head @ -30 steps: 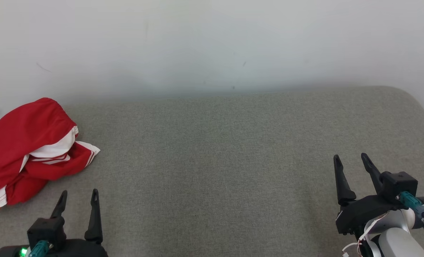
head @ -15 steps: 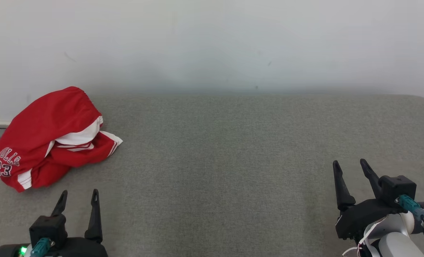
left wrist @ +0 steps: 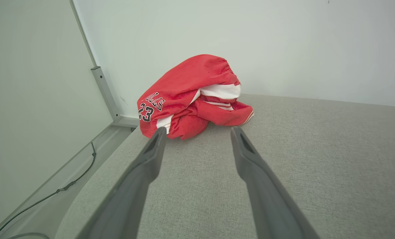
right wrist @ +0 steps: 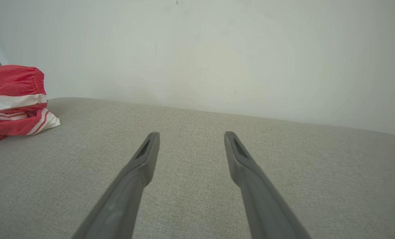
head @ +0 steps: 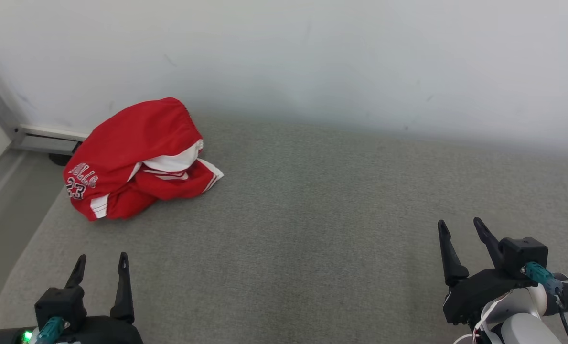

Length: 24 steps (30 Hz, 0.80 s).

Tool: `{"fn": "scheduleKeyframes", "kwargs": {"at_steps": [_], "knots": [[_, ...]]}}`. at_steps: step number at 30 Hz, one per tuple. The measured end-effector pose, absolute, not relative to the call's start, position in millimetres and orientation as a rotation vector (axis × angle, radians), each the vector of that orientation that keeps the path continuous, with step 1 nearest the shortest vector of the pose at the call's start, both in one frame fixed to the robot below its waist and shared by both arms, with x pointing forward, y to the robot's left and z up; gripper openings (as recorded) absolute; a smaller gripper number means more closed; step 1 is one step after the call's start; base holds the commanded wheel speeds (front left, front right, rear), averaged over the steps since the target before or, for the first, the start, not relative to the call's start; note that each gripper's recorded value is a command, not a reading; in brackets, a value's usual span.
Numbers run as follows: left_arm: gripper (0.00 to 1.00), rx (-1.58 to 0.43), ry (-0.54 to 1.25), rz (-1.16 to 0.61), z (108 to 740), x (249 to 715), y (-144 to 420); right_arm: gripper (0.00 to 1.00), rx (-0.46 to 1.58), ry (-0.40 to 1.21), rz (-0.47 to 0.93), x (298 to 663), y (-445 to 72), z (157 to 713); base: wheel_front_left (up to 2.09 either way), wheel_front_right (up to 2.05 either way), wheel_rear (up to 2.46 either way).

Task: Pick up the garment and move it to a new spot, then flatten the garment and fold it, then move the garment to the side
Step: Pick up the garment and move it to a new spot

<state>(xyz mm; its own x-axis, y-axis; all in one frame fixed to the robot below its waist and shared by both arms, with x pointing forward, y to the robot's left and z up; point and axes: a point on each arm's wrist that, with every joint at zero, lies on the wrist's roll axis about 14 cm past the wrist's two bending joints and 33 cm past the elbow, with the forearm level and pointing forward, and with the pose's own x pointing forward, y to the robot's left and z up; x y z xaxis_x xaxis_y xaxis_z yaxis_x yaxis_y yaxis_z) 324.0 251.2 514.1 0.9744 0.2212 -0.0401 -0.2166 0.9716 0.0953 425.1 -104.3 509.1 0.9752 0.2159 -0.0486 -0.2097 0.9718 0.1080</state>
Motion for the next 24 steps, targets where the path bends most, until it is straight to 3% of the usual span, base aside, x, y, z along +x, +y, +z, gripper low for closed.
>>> {"fn": "scheduleKeyframes", "kwargs": {"at_steps": [24], "knots": [[1.0,0.052,0.06,0.519,513.5,241.6,322.5,1.0,0.091,0.104,0.588,423.7,37.1,509.2,0.0,0.0,0.0]]}}
